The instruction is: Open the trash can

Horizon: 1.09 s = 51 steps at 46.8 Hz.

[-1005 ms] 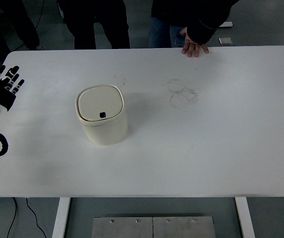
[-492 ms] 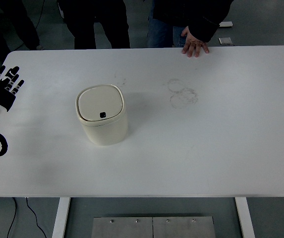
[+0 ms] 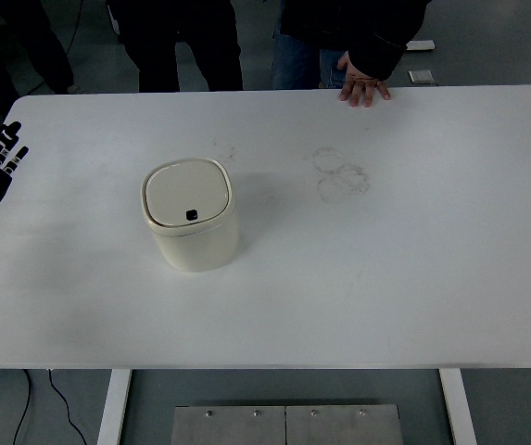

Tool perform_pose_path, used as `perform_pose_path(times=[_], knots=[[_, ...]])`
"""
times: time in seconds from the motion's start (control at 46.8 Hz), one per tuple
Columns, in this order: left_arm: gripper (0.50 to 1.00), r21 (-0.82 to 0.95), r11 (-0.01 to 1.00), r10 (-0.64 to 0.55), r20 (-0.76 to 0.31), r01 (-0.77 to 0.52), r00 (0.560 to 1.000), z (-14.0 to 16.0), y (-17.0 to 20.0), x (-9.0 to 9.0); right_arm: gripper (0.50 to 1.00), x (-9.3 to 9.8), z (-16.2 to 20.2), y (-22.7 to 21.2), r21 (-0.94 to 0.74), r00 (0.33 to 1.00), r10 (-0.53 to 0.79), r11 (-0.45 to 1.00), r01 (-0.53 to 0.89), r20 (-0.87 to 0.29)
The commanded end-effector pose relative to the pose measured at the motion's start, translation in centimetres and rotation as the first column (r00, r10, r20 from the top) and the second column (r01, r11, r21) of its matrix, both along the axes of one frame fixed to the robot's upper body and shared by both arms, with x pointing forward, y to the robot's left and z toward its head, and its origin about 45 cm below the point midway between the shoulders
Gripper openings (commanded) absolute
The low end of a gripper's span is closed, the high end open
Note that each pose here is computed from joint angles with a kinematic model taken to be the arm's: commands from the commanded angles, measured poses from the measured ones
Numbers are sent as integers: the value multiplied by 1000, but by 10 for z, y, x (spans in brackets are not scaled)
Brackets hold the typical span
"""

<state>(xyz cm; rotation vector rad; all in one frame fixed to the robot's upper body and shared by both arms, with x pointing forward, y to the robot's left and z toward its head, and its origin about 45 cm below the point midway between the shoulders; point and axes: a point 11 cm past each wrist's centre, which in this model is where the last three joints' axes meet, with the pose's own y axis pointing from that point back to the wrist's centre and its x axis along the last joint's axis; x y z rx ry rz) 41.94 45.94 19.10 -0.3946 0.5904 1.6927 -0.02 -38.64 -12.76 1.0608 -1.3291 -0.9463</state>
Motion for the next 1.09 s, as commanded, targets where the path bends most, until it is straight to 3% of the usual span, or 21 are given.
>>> perform_pose_path(times=[0.0, 0.15, 0.492, 0.834, 1.069], knots=[[1000, 4, 1000, -3, -2, 3, 1000, 0, 0, -1, 989, 0, 0, 0, 1, 1000, 1, 1000, -1, 0], [1000, 43, 999, -26, -4, 26, 1000, 7, 3, 0, 989, 0, 0, 0, 1, 1000, 0, 1000, 0, 0], [1000, 281, 936, -196, -93, 214, 976, 38, -10, 14, 991, 0, 0, 0, 0, 1000, 0, 1000, 0, 0], [1000, 442, 790, -381, -190, 425, 905, 76, -50, 10, 989, 0, 0, 0, 0, 1000, 0, 1000, 0, 0], [1000, 520, 700, -433, -235, 489, 870, 113, -51, 4, 989, 0, 0, 0, 0, 1000, 0, 1000, 0, 0]])
